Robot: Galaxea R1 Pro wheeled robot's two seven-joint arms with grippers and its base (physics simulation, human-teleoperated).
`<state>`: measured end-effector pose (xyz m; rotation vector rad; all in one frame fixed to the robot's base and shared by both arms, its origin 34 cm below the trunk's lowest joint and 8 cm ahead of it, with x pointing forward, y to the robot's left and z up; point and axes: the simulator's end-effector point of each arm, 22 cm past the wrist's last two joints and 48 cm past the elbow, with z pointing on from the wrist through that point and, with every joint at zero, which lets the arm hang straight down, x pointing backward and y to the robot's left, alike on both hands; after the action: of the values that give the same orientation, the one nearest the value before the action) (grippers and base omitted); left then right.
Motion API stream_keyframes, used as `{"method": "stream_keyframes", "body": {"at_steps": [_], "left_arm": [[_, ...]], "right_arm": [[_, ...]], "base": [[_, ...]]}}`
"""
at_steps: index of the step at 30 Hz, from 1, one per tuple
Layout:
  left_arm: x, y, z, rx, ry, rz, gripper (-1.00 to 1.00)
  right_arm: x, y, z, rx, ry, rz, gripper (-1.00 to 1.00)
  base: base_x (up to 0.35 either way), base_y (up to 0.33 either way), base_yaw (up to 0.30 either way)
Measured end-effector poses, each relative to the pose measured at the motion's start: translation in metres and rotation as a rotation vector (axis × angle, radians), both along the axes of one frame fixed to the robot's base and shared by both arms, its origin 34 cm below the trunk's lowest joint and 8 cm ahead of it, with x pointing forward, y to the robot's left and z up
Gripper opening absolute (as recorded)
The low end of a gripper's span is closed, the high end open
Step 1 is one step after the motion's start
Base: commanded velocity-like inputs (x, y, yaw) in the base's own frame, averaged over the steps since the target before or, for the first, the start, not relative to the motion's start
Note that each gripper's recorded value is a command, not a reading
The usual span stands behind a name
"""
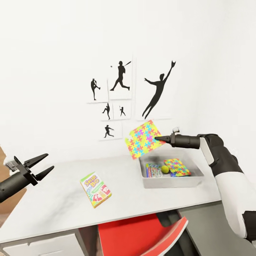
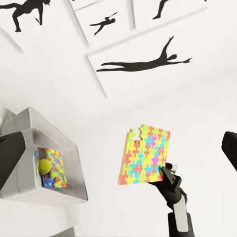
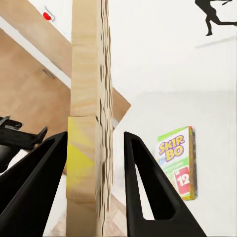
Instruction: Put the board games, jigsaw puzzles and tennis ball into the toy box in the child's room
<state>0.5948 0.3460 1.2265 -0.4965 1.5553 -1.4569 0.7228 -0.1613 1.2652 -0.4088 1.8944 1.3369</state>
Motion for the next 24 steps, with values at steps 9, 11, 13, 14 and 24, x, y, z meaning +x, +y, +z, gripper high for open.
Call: {"method": "stream_keyframes", "body": {"at_steps": [9,11,13,14,24], "left_arm": [[-0.0006,0.0002,0.0014,0.001,-0.002,0.001,1.00],[-0.0008,0.0001,0.0017,0.001,-0.003,0.002,1.00],[-0.0009,-0.0001,0.0020,0.000,-0.003,0.002,1.00],[-0.0010,-0.0002,0.0022,0.000,-0.004,0.002,1.00],[-0.0019,-0.0003,0.0043,0.000,-0.008,0.002,1.00]], "right_arm": [[0.0028,0.0009,-0.0043,-0.031,0.005,-0.017,-1.00],[0.0026,0.0009,-0.0038,-0.031,0.005,-0.017,-1.00],[0.0023,0.0016,-0.0033,-0.030,0.004,-0.016,-1.00],[0.0021,0.0020,-0.0030,-0.030,0.004,-0.016,-1.00],[0.0084,0.0040,-0.0081,-0.062,0.008,-0.050,-1.00]], "base": [[0.003,-0.009,0.185],[0.000,0.000,0.222],[0.000,0.000,0.257],[0.000,0.000,0.271],[0.000,0.000,0.285]]}}
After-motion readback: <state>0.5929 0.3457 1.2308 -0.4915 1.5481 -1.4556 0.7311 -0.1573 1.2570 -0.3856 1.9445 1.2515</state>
